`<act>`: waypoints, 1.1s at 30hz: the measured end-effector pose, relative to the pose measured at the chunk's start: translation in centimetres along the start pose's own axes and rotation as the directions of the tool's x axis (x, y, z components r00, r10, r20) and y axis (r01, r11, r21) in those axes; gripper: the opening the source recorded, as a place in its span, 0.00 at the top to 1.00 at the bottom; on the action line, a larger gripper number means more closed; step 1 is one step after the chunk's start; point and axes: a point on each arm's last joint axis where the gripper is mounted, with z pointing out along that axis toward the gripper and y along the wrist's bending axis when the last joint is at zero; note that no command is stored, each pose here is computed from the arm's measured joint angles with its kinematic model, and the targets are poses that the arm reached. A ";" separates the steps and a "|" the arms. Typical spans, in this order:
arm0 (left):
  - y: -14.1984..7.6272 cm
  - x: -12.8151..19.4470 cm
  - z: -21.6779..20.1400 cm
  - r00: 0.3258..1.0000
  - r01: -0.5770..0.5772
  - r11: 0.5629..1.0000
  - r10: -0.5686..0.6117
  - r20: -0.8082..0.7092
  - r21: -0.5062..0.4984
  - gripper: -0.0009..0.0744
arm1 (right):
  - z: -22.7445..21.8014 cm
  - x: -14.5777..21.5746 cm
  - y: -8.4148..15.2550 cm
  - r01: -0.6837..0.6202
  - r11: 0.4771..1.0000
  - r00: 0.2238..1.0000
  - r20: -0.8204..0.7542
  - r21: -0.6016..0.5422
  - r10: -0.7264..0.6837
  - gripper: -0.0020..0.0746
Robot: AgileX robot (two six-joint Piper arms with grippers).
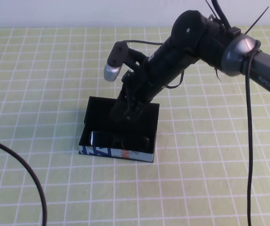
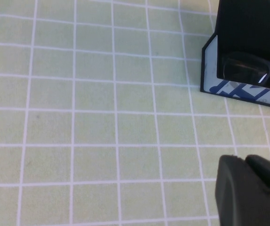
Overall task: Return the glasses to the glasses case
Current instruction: Place the glasses in the glasses case, then close the glasses case
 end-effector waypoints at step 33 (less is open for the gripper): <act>-5.5 0.6 18.9 0.869 -0.400 0.851 0.470 -0.153 0.341 0.99 | -2.4 4.1 -7.3 -0.628 0.768 0.773 0.215 0.122 0.597 0.99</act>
